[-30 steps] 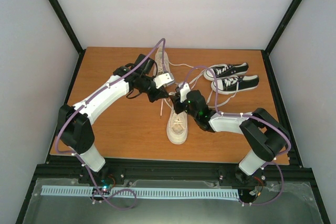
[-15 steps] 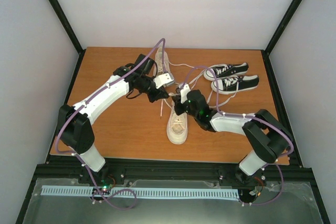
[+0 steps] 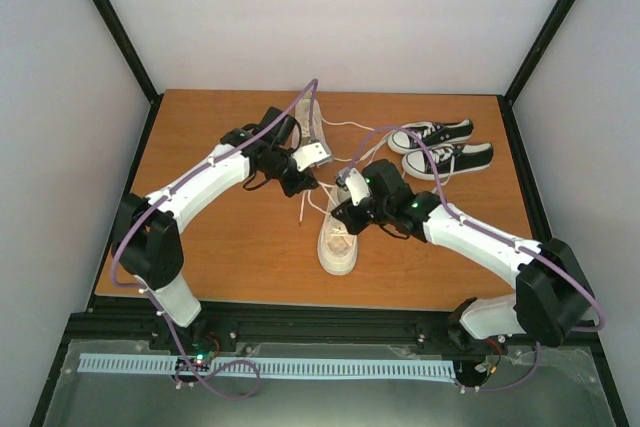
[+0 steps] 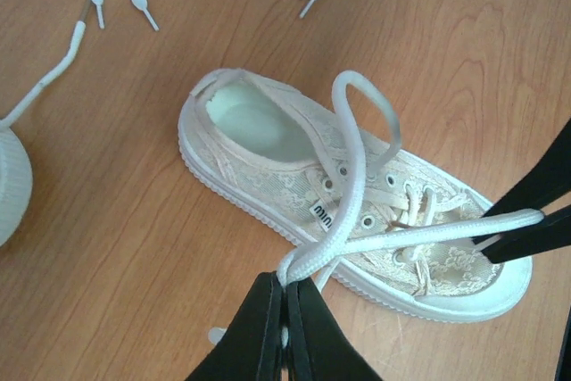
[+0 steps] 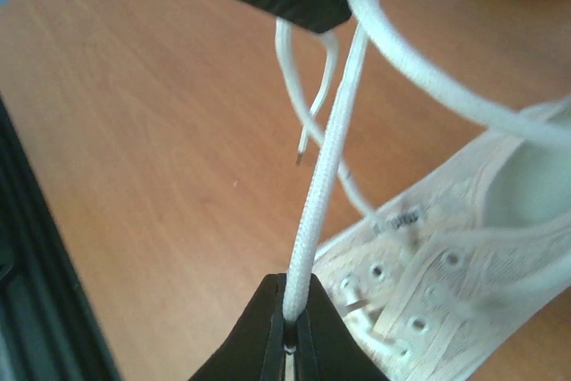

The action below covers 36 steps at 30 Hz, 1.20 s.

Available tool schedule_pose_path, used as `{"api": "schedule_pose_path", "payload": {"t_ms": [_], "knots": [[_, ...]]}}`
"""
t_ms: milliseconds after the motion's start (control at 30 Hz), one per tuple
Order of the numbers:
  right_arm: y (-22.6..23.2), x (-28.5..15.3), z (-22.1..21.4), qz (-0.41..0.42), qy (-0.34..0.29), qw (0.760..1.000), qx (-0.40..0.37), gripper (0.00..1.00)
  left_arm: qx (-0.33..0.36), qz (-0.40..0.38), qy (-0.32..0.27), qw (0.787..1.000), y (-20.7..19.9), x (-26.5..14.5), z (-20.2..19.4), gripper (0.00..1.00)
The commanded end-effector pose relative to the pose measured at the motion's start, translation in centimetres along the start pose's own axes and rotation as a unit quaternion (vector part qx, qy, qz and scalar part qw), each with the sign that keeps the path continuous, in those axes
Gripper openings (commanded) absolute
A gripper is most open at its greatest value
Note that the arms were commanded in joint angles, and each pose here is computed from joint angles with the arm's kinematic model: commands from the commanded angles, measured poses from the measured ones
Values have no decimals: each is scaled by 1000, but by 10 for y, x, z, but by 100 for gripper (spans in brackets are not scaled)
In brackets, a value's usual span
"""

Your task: Tie the shoes

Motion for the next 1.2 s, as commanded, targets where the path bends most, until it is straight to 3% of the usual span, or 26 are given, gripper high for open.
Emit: {"api": "schedule_pose_path", "payload": {"t_ms": [0,167,200,233,333,400,433,500,600,700,967,1167], "knots": [[12,-9,-18,76,96,992,42,3,-1,2,2,1000,3,4,-2,1],[18,-23,-7,86,88,991,54,3,15,-43,12,999,-5,8,-9,1],[15,-24,-7,74,87,992,56,3,24,-63,22,997,-8,9,-13,5],[10,-25,-9,60,89,992,60,3,36,-82,31,996,-11,9,-16,14],[-1,-24,-17,41,107,991,73,3,61,-97,59,992,-13,6,-21,60],[-4,-23,-22,36,116,990,70,3,84,-96,72,989,-10,2,-28,78],[-5,-23,-25,33,118,990,69,3,96,-96,74,988,-7,-1,-31,81],[-9,-22,-29,28,124,989,72,3,108,-78,81,988,4,-3,-41,85],[-11,-20,-32,33,128,988,76,3,91,13,109,990,29,22,-53,85],[-11,-18,-31,41,127,988,78,3,72,-15,141,987,19,46,-67,84],[-15,-13,-33,36,129,988,81,3,57,-40,39,997,-10,60,-80,85],[-17,-12,-33,31,128,988,80,3,86,9,40,995,-18,79,-85,82]]}}
Point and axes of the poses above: each gripper's point midway between its finger pads, its own x axis out along the fingers, its own y axis along the line the jaws close on, z = x × y, the point moved 9 cm from there along -x, back along the fingers, and after that the axes turned 6 degrees about -x, right-handed, at the moved point
